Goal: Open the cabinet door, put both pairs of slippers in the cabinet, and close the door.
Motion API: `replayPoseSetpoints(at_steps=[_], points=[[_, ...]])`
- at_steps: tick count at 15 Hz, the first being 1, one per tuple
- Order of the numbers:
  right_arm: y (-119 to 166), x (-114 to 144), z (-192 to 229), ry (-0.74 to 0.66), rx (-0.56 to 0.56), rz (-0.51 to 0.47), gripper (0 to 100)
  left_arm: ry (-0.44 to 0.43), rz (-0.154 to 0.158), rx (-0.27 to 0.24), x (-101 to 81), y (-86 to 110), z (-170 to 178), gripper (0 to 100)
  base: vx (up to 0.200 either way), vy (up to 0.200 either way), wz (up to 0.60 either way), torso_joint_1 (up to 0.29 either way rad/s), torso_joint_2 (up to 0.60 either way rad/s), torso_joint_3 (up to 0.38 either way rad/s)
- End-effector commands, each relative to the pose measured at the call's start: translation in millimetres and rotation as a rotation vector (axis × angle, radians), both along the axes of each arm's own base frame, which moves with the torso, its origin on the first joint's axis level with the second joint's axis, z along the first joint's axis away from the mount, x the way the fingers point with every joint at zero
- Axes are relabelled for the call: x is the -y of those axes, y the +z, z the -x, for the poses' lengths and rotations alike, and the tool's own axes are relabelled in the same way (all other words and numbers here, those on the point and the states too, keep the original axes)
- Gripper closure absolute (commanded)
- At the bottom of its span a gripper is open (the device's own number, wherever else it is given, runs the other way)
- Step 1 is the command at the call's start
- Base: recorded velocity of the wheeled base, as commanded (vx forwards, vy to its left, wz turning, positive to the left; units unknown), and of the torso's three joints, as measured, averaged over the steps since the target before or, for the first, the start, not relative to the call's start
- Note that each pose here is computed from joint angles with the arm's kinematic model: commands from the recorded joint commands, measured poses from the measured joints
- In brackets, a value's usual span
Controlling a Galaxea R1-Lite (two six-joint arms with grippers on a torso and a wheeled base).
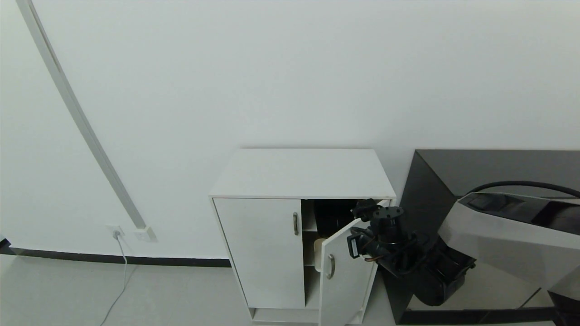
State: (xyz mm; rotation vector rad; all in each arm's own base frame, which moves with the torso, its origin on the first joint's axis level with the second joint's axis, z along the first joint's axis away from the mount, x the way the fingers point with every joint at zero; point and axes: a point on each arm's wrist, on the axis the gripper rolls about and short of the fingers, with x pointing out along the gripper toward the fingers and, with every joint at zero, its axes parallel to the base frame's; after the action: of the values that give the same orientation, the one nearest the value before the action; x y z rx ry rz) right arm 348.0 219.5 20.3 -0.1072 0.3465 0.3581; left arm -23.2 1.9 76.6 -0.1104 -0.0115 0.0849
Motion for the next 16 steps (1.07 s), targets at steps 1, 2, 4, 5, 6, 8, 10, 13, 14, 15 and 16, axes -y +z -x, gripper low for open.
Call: replayPoseSetpoints(at_steps=[1, 2, 4, 5, 6, 8, 10, 13, 14, 15, 16], points=[[-3, -4, -13, -0.009, 0.010, -0.007, 100, 0.001, 0.000, -0.001, 0.0, 0.1, 0, 100, 0.000, 0.000, 0.00, 0.000, 0.00, 0.000], [-4, -6, -18, -0.009, 0.002, -0.002, 100, 0.001, 0.000, -0.001, 0.0, 0.1, 0, 100, 0.000, 0.000, 0.00, 0.000, 0.00, 0.000], [-4, -10, -27, -0.005, 0.003, -0.011, 100, 0.001, 0.000, -0.001, 0.0, 0.1, 0, 100, 0.000, 0.000, 0.00, 0.000, 0.00, 0.000], [-6, -12, -31, -0.007, 0.004, -0.011, 100, 0.001, 0.000, -0.001, 0.0, 0.1, 0, 100, 0.000, 0.000, 0.00, 0.000, 0.00, 0.000], [-8, -14, -36, -0.008, 0.005, -0.012, 100, 0.001, 0.000, -0.001, 0.0, 0.1, 0, 100, 0.000, 0.000, 0.00, 0.000, 0.00, 0.000], [-7, -16, -42, -0.010, 0.005, -0.014, 100, 0.001, 0.000, -0.002, 0.0, -0.4, 0, 100, 0.000, 0.000, 0.00, 0.000, 0.00, 0.000], [-4, -21, -50, -0.012, 0.003, -0.013, 100, 0.001, 0.000, -0.002, 0.0, -0.1, 0, 100, 0.000, 0.000, 0.00, 0.000, 0.00, 0.000], [3, -24, -56, -0.012, -0.002, -0.011, 100, 0.001, 0.000, -0.004, 0.0, -0.5, 0, 100, 0.000, 0.000, 0.00, 0.000, 0.00, 0.000], [3, -26, -58, -0.012, 0.000, -0.012, 100, 0.001, 0.000, -0.001, 0.0, 0.1, 0, 100, 0.000, 0.000, 0.00, 0.000, 0.00, 0.000], [3, -27, -61, -0.012, 0.006, -0.016, 100, 0.001, 0.000, -0.001, 0.0, 0.1, 0, 100, 0.000, 0.000, 0.00, 0.000, 0.00, 0.000], [2, -28, -62, -0.012, 0.008, -0.017, 100, 0.001, 0.000, -0.001, 0.0, 0.1, 0, 100, 0.000, 0.000, 0.00, 0.000, 0.00, 0.000]])
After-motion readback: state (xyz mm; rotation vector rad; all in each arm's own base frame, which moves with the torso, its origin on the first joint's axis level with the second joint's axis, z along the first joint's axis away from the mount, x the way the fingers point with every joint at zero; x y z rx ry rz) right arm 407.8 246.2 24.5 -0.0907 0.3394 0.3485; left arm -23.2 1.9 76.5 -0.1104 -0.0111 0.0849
